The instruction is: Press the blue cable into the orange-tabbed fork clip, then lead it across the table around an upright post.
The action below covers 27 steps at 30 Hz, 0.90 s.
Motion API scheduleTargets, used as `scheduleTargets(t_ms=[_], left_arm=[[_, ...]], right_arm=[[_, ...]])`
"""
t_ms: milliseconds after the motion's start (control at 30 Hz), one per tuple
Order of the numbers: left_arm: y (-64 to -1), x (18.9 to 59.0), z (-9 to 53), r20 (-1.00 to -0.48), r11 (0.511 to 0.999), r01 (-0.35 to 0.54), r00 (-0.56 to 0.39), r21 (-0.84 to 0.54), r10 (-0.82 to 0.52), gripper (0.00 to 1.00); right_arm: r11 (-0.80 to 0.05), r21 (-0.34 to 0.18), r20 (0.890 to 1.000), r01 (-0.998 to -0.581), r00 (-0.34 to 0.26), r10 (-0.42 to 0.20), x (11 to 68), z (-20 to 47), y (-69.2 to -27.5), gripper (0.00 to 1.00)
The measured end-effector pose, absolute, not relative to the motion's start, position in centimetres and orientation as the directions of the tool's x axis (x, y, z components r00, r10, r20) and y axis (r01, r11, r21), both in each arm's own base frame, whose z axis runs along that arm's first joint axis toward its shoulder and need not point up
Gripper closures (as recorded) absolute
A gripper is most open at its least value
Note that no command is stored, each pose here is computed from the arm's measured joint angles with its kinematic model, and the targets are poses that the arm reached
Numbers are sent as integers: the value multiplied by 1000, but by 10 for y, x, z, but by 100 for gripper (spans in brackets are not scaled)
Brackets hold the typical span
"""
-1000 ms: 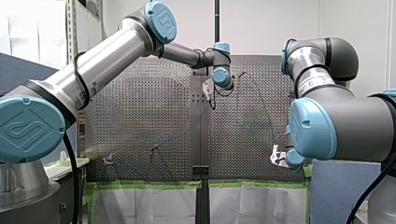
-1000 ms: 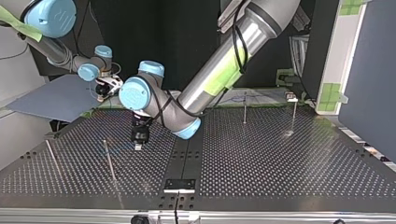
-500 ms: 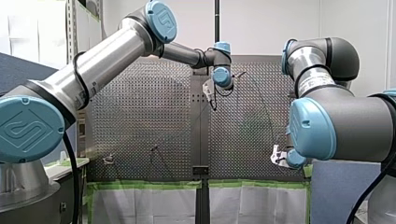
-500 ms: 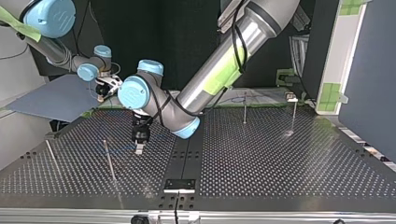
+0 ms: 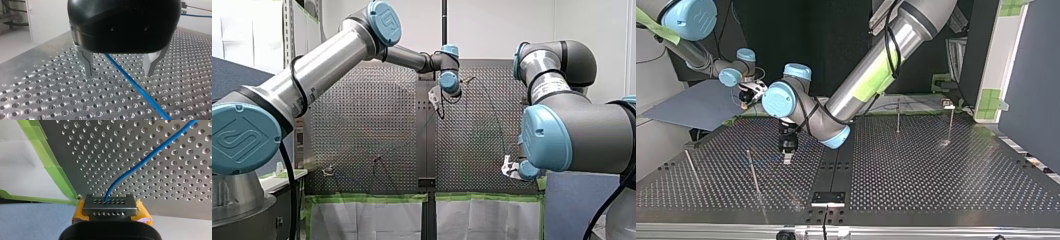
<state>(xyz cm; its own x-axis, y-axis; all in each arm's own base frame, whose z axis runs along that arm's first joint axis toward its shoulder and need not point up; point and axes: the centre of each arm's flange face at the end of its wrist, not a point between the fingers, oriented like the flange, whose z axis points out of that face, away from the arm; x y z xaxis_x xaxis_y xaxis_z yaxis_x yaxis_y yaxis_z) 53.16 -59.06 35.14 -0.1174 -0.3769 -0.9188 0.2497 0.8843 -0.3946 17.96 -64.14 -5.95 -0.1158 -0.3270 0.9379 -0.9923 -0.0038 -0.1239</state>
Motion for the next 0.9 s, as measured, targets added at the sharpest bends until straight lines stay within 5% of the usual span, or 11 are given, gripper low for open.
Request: scheduleTargets(t_ms=[900], left_arm=[[-576, 533, 369, -883, 862, 193, -113, -469, -455, 2]], right_arm=[[-25, -110, 940, -994, -95, -329, 187, -56, -642, 100]])
